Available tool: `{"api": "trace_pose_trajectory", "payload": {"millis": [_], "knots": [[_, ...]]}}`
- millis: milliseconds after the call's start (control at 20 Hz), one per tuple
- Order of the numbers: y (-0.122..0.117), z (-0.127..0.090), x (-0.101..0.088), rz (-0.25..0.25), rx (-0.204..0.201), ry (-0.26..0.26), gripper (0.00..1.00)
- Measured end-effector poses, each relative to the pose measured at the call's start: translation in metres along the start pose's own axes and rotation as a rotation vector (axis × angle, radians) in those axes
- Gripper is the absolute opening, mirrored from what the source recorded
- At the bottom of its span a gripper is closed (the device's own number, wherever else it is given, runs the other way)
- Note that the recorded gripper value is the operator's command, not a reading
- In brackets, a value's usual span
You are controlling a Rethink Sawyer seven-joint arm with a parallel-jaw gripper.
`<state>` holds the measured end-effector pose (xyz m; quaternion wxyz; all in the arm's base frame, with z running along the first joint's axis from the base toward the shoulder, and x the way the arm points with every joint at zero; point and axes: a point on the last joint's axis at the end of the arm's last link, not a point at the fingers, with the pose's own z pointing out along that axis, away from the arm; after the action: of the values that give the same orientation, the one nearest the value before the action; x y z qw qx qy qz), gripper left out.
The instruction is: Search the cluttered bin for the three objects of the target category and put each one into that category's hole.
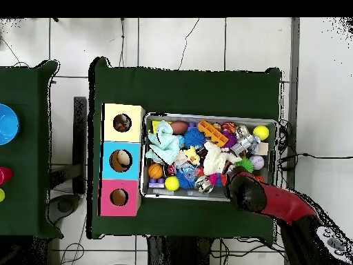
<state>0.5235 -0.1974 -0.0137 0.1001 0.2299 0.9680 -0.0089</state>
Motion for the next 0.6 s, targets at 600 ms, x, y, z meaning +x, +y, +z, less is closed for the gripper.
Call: {"api": "trace_pose_trajectory", "payload": {"millis": [600], "knots": [[0.029, 0.004, -0.002, 0.081, -0.047, -0.047, 1.0]]}}
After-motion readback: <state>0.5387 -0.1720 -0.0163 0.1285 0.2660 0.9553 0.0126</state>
